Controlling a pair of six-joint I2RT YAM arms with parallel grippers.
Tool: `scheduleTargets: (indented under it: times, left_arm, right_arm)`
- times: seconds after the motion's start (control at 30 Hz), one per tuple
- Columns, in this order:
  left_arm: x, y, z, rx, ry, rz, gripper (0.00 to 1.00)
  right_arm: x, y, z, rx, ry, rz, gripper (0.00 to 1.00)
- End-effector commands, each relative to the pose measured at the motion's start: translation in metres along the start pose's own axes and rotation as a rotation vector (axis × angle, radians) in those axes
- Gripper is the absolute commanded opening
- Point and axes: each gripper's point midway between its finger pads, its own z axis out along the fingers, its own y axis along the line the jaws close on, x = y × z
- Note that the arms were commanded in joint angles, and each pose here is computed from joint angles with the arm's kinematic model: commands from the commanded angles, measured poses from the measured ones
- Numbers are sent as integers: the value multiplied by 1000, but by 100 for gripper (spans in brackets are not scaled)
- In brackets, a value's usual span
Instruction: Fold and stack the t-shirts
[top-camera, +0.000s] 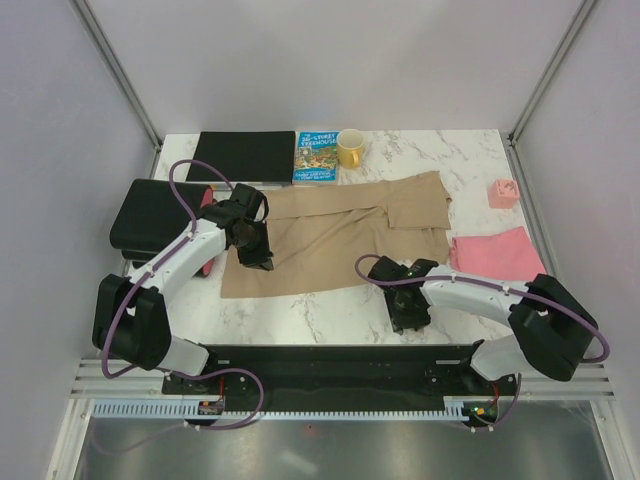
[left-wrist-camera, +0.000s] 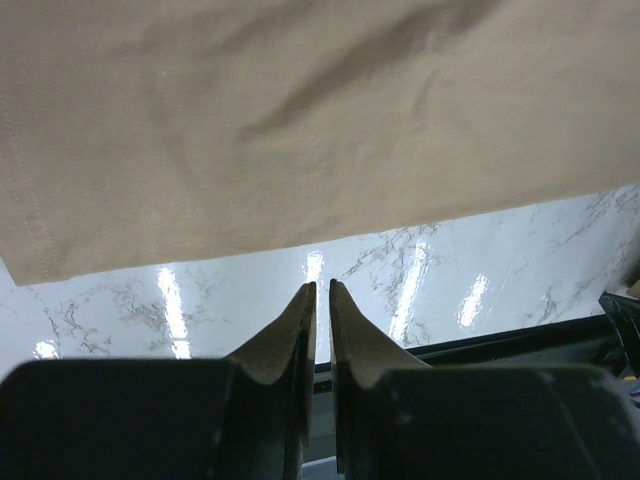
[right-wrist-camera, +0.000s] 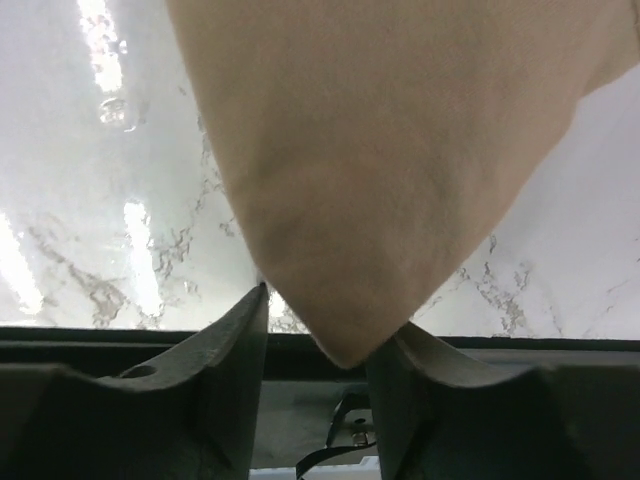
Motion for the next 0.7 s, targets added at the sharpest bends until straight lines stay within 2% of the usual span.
scheduleTargets:
  times: [0.0,0.07,0.13,0.2,0.3,0.67]
  left_arm:
    - [-8,-7,-5,30,-32,45,16]
    - [-8,-6,-7,29,-39,47,16]
    - [-6,-5,-7,25,-40,45,16]
    - [-6,-4,-8,25,-40,47,16]
    - [-6,-5,-9,28,-44,50,16]
    - [-4,-5,-9,32,-36,49,16]
  right_arm:
    - [-3,-2,10,40,-3,12,42]
    - [-5,-2,11,54,-5,17,29]
    - [-10,-3,9,66,-22,23,10]
    - [-14,-5,6,75,-40,33,4]
    - [-25,-8,-5,99,-84,49,0]
    - [-74,-22,-71,174,-275,88,0]
